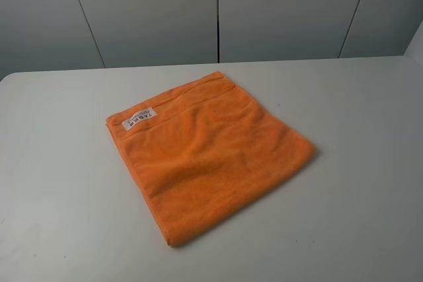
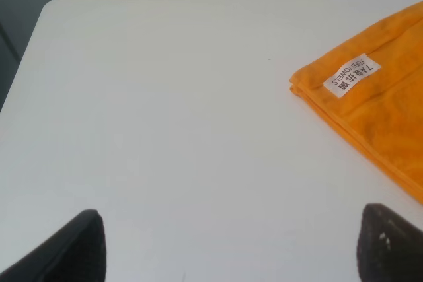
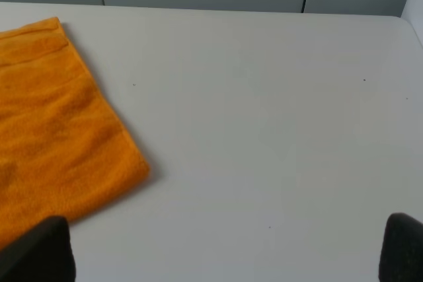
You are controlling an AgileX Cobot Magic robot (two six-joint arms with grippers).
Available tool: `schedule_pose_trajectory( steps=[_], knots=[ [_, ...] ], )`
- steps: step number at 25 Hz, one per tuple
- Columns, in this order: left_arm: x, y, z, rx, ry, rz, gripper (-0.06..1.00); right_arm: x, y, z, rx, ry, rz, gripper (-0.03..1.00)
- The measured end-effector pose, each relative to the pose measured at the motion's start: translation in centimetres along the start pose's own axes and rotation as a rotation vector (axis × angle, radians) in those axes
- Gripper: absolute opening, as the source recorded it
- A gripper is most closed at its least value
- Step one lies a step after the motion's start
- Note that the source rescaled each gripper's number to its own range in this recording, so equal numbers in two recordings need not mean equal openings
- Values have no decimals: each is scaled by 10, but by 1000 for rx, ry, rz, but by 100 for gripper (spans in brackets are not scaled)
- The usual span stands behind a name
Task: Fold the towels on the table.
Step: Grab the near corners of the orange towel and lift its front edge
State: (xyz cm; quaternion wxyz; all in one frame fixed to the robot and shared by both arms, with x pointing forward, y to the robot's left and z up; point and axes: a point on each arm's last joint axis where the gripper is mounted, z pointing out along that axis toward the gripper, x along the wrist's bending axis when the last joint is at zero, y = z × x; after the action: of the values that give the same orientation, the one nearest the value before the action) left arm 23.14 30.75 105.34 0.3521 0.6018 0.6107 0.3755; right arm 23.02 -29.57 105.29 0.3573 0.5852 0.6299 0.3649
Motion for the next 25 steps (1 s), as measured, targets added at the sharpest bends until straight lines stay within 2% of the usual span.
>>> schedule_pose_trajectory(
  steps=[25],
  knots=[
    [0,0,0,0,5,3,98,0,0,0,0,0,0,100]
  ],
)
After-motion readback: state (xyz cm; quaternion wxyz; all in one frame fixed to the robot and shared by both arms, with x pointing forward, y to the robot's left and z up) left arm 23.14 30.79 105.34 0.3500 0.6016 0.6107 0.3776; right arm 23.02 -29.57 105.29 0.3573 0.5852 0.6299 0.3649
